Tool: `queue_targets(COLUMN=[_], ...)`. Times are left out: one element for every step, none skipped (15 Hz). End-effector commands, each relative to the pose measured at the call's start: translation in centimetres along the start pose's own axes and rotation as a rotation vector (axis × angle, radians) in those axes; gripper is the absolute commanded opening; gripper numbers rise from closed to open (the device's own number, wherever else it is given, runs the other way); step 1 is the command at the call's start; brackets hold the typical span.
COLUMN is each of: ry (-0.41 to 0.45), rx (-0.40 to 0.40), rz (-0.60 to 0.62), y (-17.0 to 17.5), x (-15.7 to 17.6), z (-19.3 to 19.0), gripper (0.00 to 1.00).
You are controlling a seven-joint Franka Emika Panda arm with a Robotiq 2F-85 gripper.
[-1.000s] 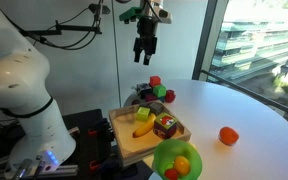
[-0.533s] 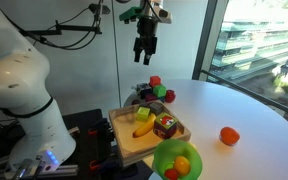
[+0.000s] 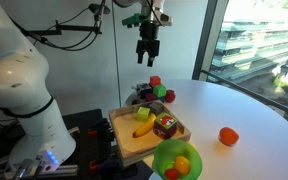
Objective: Put the orange toy block in the box
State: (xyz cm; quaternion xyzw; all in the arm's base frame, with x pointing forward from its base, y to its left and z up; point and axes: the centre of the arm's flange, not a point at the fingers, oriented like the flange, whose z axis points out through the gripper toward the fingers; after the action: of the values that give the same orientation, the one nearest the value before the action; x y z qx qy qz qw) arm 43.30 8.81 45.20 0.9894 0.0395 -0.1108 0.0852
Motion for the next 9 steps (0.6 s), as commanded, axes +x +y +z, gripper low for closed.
queue_targets(ry=[0.043, 0.056, 0.071, 0.084, 0.099, 0.113, 0.128, 0.138, 0.152], rx=[-0.007, -0.005, -0.005, -0.001, 0.005, 0.013, 0.023, 0.033, 0.042], rz=[-0.026, -0.033, -0.039, -0.042, -0.045, -0.047, -0.047, -0.044, -0.037], y=[-1.7, -2.3, -2.8, -3.4, -4.0, -4.5, -5.0, -5.4, -5.8], x=[2.8, 3.4, 4.0, 4.7, 5.3, 5.9, 6.6, 7.2, 7.7], z=[-0.4, -0.3, -0.2, -0.1, -0.1, 0.0, 0.0, 0.1, 0.1], gripper=[1.0, 1.0, 1.0, 1.0, 1.0, 1.0, 1.0, 1.0, 1.0])
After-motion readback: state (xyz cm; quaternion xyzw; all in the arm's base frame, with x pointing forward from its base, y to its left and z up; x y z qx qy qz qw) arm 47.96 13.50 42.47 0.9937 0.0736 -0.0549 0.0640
